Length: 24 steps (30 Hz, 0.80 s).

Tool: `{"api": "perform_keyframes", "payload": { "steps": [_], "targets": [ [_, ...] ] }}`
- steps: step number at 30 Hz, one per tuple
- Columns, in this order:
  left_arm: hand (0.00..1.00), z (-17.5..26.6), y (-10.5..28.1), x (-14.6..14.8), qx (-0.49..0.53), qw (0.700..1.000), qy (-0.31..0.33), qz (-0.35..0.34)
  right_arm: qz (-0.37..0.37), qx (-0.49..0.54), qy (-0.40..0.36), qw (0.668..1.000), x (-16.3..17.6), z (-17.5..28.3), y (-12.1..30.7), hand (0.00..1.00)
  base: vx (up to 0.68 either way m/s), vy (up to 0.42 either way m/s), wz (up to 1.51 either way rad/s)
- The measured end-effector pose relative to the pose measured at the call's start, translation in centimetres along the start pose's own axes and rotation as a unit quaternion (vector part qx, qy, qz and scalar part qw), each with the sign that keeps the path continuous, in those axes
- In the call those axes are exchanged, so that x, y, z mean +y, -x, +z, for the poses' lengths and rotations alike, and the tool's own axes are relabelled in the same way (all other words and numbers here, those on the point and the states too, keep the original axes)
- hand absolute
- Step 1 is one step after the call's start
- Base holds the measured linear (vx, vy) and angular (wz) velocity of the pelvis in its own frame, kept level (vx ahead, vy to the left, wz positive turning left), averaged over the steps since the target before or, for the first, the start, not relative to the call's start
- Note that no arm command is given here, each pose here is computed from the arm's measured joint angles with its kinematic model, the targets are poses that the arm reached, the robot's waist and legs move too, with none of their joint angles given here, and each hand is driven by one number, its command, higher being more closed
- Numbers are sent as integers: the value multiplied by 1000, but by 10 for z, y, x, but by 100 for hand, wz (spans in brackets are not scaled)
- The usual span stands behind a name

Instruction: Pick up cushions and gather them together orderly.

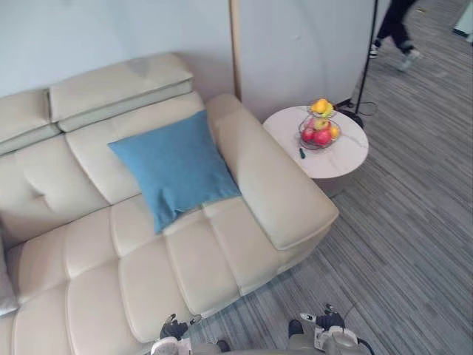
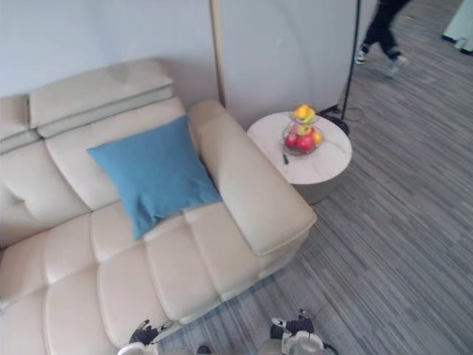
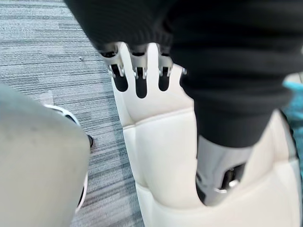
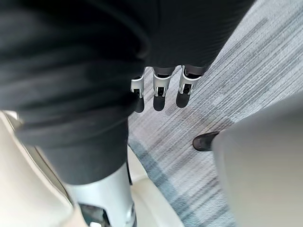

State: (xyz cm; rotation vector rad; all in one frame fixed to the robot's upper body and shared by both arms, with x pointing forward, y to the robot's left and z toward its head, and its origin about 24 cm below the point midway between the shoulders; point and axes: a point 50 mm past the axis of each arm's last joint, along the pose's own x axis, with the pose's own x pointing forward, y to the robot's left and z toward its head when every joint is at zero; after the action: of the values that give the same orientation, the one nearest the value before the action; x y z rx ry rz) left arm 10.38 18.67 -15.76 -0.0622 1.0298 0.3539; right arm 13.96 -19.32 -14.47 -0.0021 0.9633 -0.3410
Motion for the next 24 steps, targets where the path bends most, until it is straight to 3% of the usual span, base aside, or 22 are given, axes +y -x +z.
{"api": "perform_keyframes", "payload": {
  "steps": [5,14,24],
  "targets": [
    [0,2,-1,-2,3,1000,9,0,-1,-8,3,1000,-1,8,-3,0,29,-128,-186],
    [0,3,-4,-5,14,1000,-20,-18,-30,15,-4,999,-22,-3,-4,0,154,-219,-94],
    [0,11,-1,-8,-18,999,27,-12,-33,26,-3,999,-19,-7,-3,0,201,90,-165]
  ]
}}
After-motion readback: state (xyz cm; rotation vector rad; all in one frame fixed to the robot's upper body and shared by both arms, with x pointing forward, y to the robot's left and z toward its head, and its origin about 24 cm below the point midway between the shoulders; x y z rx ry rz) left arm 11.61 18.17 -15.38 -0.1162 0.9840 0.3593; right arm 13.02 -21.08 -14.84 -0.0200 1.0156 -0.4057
